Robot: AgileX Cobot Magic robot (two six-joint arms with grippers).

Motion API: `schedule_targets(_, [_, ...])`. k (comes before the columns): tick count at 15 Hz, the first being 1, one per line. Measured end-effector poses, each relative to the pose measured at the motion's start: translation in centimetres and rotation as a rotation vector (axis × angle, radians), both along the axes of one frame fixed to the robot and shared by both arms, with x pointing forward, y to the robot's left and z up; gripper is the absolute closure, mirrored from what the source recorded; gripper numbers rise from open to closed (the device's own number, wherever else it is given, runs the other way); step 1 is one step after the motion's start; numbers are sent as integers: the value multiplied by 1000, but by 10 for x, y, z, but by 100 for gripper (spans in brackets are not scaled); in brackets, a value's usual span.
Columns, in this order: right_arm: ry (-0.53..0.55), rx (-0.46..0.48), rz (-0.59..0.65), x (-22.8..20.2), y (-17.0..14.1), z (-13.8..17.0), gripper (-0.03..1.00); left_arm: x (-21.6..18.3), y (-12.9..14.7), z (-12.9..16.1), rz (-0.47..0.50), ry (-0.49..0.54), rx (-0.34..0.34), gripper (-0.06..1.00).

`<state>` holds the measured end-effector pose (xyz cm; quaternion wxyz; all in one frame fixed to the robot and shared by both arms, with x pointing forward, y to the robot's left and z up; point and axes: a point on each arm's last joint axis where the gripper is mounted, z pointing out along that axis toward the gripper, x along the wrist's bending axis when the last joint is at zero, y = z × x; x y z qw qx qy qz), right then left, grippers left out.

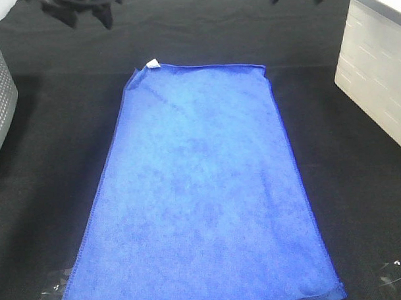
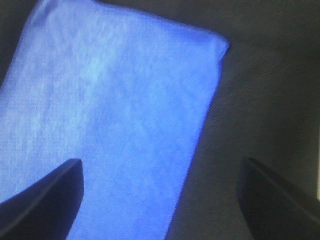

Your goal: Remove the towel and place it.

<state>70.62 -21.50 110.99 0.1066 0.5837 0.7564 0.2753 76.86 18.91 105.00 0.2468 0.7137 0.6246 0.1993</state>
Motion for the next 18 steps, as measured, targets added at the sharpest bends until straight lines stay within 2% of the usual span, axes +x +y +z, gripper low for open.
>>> schedule_targets(1, [-64, -11, -14, -13, -7, 29, 16, -4, 7, 17, 3, -31, 5, 25])
schedule_targets(5, [-171, -15, -142, -41, -54, 81, 16, -19, 56, 76, 45, -134, -67, 23])
schedule_targets(7, [-167, -18, -178, -63, -66, 92, 16, -28, 58, 95, 30, -161, -105, 23])
schedule_targets(8, [-112, -23, -178, -101, -66, 91, 16, -46, 56, 111, 18, -142, -114, 23])
schedule_targets(11, [-66, -26, -177, -181, -66, 89, 16, -87, 63, 109, 34, -1, -61, 23])
schedule_targets(14, [-69, -25, -176, -259, -67, 79, 16, -155, 74, 111, 43, 91, -1, 23])
schedule_targets(18, [-230, -9, -178, -355, -67, 81, 16, -253, 92, 127, 114, -12, 52, 23])
